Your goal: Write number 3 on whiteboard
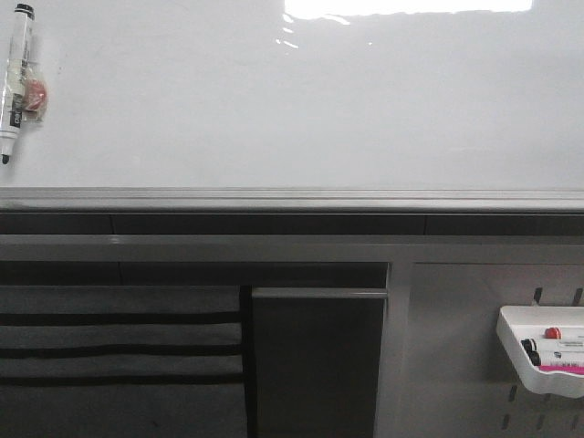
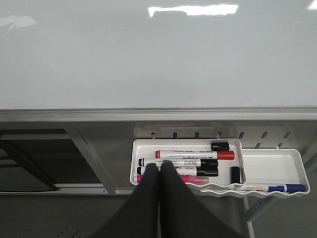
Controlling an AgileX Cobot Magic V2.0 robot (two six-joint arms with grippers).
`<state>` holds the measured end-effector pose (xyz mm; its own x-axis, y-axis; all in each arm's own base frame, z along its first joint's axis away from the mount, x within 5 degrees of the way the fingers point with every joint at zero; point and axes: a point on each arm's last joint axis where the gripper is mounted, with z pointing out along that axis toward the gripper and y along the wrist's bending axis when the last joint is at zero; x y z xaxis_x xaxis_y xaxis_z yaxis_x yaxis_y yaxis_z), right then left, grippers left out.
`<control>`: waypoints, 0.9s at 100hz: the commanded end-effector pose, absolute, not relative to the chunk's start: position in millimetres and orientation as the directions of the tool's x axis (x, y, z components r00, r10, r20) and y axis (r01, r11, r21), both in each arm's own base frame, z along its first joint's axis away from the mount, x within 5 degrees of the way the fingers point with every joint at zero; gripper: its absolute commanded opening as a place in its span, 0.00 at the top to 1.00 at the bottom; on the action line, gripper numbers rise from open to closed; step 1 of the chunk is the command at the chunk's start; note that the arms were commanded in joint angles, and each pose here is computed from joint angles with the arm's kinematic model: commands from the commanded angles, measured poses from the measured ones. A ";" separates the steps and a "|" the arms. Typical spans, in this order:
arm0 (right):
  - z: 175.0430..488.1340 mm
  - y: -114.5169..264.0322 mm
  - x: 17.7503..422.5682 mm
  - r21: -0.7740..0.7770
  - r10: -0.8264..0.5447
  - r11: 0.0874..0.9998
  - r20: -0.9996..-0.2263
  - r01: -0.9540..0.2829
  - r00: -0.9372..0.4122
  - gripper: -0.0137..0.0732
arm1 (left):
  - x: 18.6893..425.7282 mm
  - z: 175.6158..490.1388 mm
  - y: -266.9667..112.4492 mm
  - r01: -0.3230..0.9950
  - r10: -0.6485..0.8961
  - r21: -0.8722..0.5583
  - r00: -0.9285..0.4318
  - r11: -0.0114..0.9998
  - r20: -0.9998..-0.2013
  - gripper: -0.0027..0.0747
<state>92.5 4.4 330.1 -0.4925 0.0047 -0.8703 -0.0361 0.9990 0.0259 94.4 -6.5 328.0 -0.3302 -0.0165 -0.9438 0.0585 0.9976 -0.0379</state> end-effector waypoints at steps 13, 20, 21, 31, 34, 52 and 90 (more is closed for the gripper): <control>342.0 4.5 103.6 -0.035 -0.060 0.997 -0.895 -0.065 -0.442 0.79 | 107.0 340.9 -7.1 0.063 -0.003 -0.022 -0.279 0.998 -0.960 0.97; 341.5 4.8 105.9 -0.031 -0.057 0.997 -0.894 -0.066 -0.445 0.64 | 111.1 339.4 -6.6 0.063 0.020 0.002 -0.289 0.998 -0.957 0.89; 341.5 5.0 106.4 -0.029 -0.055 0.997 -0.894 -0.066 -0.445 0.63 | 111.5 339.5 -6.7 0.063 0.020 0.002 -0.288 0.998 -0.957 0.86; 341.9 6.8 110.1 0.000 -0.032 0.997 -0.899 -0.074 -0.437 0.44 | 119.4 339.1 -9.2 0.077 0.006 -0.016 -0.282 0.997 -0.959 0.63; 342.1 7.9 111.4 0.015 -0.020 0.997 -0.900 -0.079 -0.434 0.39 | 122.5 339.2 -10.6 0.087 0.011 -0.014 -0.277 0.996 -0.961 0.56; 341.7 12.5 120.2 0.046 -0.008 0.992 -0.903 -0.116 -0.429 0.38 | 149.7 329.4 -24.0 0.167 0.063 0.011 -0.309 0.986 -0.949 0.37; 341.4 13.7 123.9 0.040 -0.020 0.990 -0.905 -0.133 -0.425 0.38 | 226.1 283.6 -42.0 0.178 0.056 -0.013 -0.379 0.984 -0.924 0.45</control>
<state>119.9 14.3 324.9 -0.5137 -0.0289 -0.8575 -0.1374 0.9893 0.0489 207.2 -37.2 272.5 -0.4907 0.0843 -0.8672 0.1795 0.9837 -0.0060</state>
